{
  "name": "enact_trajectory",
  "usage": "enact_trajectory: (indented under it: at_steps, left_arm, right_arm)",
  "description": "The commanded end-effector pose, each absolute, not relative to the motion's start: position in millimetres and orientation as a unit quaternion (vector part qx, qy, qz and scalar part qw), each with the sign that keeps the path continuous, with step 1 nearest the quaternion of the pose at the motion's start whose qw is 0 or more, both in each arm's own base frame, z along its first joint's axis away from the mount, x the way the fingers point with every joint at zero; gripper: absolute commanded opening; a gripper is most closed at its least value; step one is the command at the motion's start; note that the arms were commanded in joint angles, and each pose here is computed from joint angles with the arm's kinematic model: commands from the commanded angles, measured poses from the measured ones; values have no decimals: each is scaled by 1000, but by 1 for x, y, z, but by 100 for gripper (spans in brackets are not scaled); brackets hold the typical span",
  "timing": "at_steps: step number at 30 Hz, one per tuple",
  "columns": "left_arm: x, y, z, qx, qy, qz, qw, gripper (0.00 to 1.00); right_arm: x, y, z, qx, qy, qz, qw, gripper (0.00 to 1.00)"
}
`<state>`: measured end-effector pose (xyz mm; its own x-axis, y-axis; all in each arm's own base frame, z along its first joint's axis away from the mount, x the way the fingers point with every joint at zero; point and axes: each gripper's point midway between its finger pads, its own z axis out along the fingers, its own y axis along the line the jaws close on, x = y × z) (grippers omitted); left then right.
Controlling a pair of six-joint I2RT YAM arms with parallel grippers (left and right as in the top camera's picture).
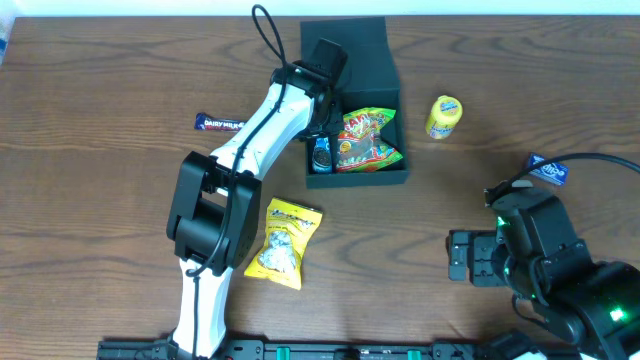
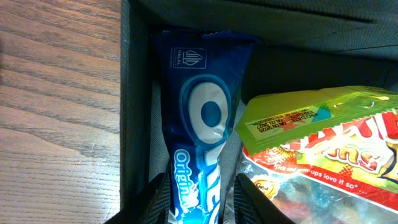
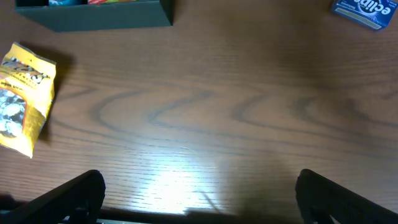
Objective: Pack container
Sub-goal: 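Release the Oreo pack upright in the box's left side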
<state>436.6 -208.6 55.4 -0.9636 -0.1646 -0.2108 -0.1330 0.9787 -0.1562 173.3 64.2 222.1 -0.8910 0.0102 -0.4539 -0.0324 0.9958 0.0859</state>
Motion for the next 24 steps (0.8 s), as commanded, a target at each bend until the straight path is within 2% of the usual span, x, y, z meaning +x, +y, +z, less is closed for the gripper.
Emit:
enact_trajectory:
  at_steps: [1, 5, 10, 14, 18, 22, 23, 24]
  left_arm:
    - [444, -207, 62, -83, 986, -66, 125, 35]
    - [446, -207, 82, -83, 983, -77, 144, 34]
    - [446, -207, 139, -64, 973, -101, 197, 35]
    - [429, -199, 200, -47, 962, -119, 239, 50]
    - [393, -177, 235, -33, 965, -100, 240, 58]
    - [343, -136, 244, -28, 980, -23, 197, 80]
    - [329, -129, 244, -27, 984, -12, 178, 95]
    - [319, -125, 245, -25, 986, -5, 167, 95]
  right_arm:
    - [172, 65, 223, -4, 971, 48, 235, 99]
    - [172, 65, 223, -4, 971, 48, 235, 99]
    - [172, 65, 223, -4, 971, 48, 235, 99]
    - [172, 65, 223, -3, 971, 48, 235, 99]
    - [172, 65, 223, -3, 971, 48, 235, 99]
    - [172, 65, 223, -4, 971, 48, 235, 99]
    - [172, 65, 223, -4, 971, 48, 235, 99]
    - [172, 65, 223, -4, 971, 48, 235, 99]
